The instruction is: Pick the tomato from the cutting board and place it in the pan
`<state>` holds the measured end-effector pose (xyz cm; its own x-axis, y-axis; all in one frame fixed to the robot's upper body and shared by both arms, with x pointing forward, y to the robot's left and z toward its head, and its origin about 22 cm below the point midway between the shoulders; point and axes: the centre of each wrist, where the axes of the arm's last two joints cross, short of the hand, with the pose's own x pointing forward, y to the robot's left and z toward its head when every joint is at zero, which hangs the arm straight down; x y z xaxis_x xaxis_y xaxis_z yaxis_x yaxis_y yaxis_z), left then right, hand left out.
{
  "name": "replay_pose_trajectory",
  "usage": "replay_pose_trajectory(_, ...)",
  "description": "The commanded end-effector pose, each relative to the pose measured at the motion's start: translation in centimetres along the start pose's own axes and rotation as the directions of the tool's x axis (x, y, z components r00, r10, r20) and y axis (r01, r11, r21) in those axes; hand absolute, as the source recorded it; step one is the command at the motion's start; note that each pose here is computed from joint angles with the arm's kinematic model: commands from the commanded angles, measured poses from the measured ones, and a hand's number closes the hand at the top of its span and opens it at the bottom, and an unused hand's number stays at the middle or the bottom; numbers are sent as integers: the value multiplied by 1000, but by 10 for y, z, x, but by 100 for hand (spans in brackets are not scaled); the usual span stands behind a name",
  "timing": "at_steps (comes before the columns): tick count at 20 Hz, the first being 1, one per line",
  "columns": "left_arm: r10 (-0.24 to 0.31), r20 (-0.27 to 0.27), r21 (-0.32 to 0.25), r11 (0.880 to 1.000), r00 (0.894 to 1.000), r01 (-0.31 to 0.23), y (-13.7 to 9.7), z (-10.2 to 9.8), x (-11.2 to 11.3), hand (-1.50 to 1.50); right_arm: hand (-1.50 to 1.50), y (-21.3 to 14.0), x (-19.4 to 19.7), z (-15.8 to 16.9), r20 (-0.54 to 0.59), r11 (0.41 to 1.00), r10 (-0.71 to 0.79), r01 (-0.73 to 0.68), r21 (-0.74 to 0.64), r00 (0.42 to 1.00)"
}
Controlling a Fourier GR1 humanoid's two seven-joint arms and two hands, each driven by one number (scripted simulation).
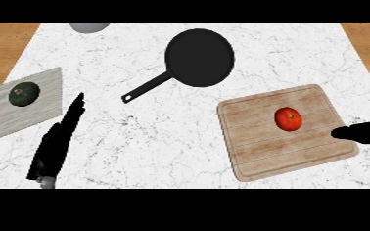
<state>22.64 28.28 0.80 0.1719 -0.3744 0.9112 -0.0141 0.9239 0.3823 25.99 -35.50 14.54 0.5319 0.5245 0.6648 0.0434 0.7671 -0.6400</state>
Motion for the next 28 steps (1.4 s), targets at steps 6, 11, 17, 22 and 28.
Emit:
replay_pose_trajectory(6, -2, 1, -22, 1000, 1000, 3, 9, 10, 0, 0, -150, 13, 67, -16, -113, 984, 117, -100, 148, 987)
replay_pose_trajectory(11, 4, 20, -6, 1000, 1000, -3, -9, -5, -2, 0, -150, 38, 67, -38, -130, 949, 213, -173, 262, 968)
replay_pose_trajectory(17, -5, 7, -9, 1000, 1000, 5, 9, 7, 0, 0, -150, 38, 74, -55, -192, 899, 346, -265, 349, 918)
replay_pose_trajectory(22, 7, 13, -6, 1000, 1000, -7, 3, -5, 11, 0, -150, 45, 93, -59, -221, 864, 417, -309, 397, 882)
replay_pose_trajectory(28, -2, 9, 14, 1000, 1000, 2, 9, -6, 1, 0, -150, 87, 108, -56, -215, 843, 428, -303, 444, 878)
